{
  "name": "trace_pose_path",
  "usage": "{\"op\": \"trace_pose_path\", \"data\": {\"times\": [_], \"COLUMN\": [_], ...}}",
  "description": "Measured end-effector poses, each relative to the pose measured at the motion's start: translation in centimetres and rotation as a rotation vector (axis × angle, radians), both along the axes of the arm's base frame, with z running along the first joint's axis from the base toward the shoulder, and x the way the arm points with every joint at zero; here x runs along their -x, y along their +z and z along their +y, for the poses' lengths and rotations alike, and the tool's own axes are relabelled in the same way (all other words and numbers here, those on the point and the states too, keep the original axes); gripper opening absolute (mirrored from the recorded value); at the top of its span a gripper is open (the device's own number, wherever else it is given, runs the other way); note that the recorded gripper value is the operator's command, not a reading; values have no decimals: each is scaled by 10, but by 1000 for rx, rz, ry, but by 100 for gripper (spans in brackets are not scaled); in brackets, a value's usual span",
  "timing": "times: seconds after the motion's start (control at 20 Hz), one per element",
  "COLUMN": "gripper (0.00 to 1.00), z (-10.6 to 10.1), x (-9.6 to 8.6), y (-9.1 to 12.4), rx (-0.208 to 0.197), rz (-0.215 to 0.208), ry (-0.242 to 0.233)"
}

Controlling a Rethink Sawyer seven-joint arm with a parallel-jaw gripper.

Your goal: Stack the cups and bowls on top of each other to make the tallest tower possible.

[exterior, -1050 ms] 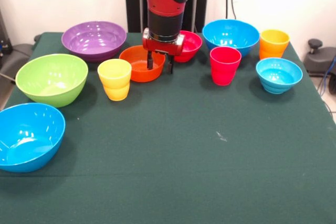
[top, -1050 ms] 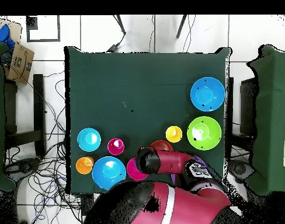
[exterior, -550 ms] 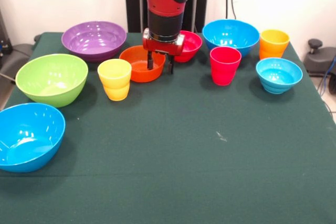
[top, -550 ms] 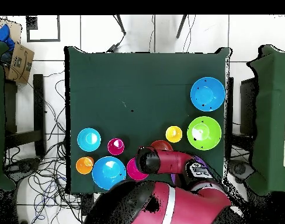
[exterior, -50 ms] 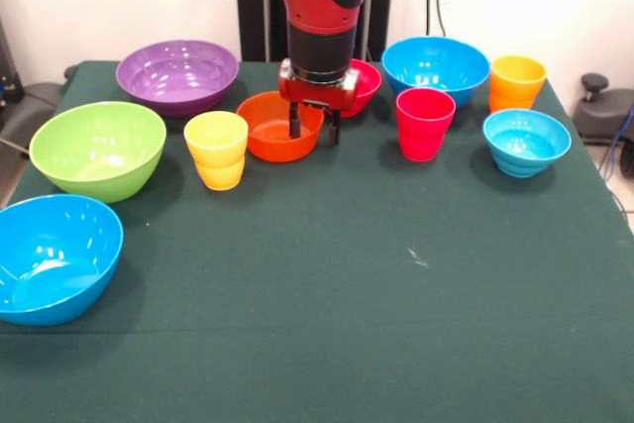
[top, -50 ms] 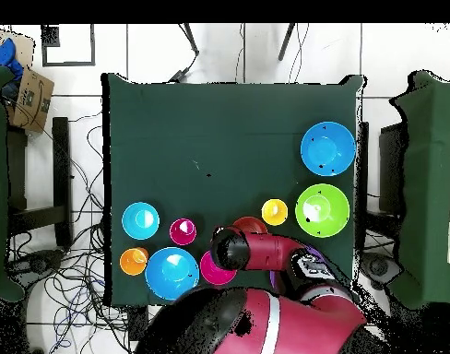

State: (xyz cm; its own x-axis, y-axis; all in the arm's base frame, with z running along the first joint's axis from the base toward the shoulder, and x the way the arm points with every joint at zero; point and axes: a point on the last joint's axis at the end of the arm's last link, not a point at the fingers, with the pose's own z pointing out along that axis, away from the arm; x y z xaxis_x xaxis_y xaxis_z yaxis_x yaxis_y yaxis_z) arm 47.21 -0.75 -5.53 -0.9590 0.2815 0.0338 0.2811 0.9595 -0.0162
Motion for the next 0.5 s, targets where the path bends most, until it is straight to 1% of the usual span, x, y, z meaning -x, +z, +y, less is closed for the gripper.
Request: {"op": "trace_pose_path", "data": {"times": [0.15,0.2,0.5], "gripper": [100,100,100], "z": [5,9,17], "x": [-6,-11,-21], "y": [0,1,1], "rx": [-11,-18,-33], "rz": [-8,-15,-30], "ry": [-6,-12,-19]}}
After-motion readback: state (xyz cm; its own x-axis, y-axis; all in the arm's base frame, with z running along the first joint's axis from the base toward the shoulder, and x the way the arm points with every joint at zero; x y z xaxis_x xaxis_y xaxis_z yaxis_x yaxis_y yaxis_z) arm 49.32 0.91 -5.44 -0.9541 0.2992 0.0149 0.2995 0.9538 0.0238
